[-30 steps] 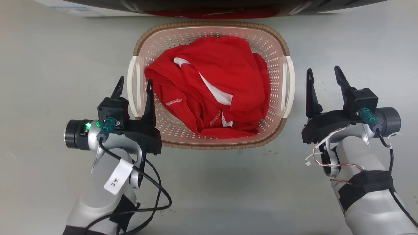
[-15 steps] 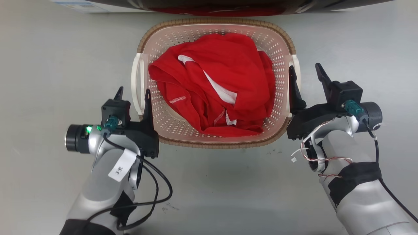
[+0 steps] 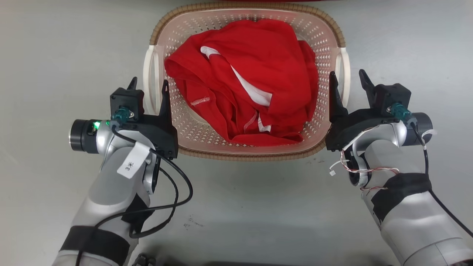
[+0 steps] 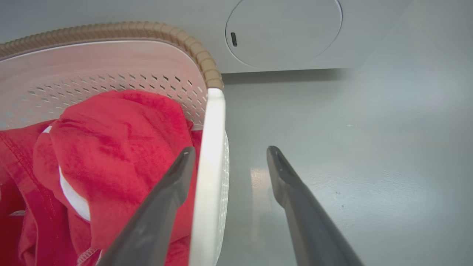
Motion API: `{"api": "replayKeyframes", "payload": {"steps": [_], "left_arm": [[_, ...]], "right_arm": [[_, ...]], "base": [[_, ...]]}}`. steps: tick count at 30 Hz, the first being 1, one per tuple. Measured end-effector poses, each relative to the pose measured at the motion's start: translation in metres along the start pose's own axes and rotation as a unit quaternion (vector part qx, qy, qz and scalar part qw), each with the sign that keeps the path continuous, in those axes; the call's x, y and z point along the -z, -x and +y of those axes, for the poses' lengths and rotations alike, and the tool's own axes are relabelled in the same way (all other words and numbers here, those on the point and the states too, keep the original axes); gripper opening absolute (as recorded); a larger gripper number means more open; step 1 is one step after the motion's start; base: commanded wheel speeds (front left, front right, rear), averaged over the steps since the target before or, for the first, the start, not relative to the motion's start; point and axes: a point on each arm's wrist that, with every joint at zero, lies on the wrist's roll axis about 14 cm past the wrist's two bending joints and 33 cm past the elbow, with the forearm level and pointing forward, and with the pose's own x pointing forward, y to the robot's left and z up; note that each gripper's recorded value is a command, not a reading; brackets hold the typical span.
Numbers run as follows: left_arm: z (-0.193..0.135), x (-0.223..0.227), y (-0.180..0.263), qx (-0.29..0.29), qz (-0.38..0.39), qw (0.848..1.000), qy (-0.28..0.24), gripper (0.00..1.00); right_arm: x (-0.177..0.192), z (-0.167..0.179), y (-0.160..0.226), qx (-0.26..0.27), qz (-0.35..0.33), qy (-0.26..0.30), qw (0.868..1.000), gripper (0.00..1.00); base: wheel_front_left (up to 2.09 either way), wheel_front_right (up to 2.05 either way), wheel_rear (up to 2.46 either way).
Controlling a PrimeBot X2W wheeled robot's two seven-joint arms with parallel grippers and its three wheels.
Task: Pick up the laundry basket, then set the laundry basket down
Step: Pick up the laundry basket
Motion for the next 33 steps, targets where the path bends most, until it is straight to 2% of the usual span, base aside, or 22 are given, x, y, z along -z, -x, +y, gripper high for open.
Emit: {"api": "replayKeyframes", "payload": {"steps": [15, 29, 32, 33], "left_arm": [[0.0, 0.03, -0.014, 0.008, 0.056, 0.998, 0.0, 1.0], [-0.006, 0.038, -0.016, 0.024, 0.085, 0.996, -0.02, 1.0], [-0.009, 0.041, -0.016, 0.03, 0.092, 0.995, -0.025, 0.71], [-0.01, 0.041, -0.016, 0.032, 0.092, 0.995, -0.025, 0.57]], "right_arm": [[0.028, 0.013, -0.018, -0.02, 0.038, -0.017, 0.999, 1.0], [0.032, 0.024, -0.021, -0.035, 0.049, -0.021, 0.998, 1.0], [0.032, 0.025, -0.021, -0.037, 0.049, -0.019, 0.998, 1.0], [0.032, 0.025, -0.021, -0.038, 0.05, -0.018, 0.998, 0.99]], "base": [[0.0, 0.0, 0.0], [0.0, 0.0, 0.0], [0.0, 0.0, 0.0], [0.0, 0.0, 0.0]]}}
